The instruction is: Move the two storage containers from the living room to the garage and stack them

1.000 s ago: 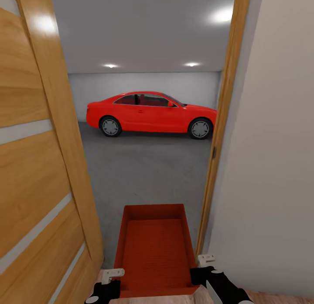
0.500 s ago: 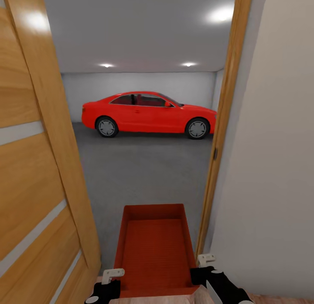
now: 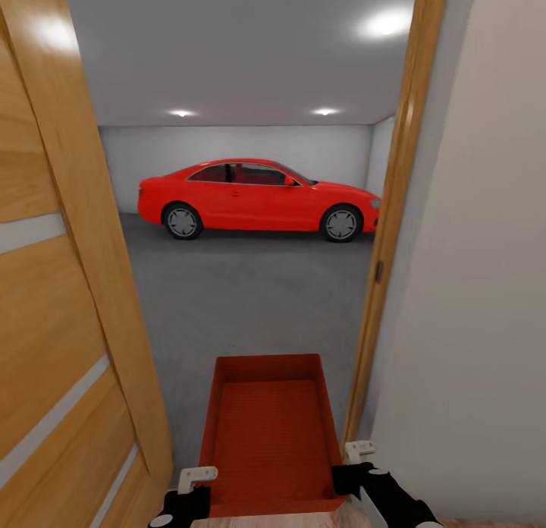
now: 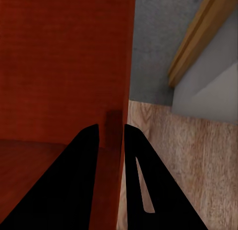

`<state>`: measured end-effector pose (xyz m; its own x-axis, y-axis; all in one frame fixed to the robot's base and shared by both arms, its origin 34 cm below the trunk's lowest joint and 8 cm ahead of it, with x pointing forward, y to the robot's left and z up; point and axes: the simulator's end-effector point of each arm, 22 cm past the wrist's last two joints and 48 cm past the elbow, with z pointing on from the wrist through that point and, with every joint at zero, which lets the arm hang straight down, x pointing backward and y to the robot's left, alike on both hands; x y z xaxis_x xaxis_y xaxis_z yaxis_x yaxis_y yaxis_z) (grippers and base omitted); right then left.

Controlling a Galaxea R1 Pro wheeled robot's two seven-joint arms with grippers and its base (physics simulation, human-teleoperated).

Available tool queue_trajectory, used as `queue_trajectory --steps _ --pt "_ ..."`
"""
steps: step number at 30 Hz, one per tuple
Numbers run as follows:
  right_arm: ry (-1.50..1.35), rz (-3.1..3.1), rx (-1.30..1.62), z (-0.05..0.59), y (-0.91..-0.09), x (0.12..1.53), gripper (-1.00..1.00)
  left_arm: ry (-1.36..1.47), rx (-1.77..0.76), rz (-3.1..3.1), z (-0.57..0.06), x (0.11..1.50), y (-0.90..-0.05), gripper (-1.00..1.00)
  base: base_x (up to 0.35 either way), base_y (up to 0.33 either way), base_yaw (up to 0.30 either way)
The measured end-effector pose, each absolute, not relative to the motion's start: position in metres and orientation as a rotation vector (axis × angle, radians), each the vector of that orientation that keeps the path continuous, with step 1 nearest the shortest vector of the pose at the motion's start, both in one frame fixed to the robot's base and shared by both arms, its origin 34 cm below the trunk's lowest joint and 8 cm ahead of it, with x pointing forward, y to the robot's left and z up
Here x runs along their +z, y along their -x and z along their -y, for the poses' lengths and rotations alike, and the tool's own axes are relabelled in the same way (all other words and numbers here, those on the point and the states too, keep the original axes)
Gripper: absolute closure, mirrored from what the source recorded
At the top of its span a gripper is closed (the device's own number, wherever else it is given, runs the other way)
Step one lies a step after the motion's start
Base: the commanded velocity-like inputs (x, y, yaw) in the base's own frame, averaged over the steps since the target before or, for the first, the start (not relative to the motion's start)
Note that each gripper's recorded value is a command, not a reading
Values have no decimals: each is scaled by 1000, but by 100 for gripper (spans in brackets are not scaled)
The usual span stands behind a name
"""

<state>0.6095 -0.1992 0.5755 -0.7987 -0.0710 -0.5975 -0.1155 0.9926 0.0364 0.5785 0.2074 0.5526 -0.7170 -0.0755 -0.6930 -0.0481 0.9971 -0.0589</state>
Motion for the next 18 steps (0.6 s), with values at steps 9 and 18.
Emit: queue_trajectory --steps 9,18 --pt "133 -2498 96 202 -610 576 100 89 -50 -2371 -205 553 -578 100 66 55 -2" --pt "133 -2498 95 202 -610 576 100 89 -50 -2371 -205 553 -578 100 60 71 0"
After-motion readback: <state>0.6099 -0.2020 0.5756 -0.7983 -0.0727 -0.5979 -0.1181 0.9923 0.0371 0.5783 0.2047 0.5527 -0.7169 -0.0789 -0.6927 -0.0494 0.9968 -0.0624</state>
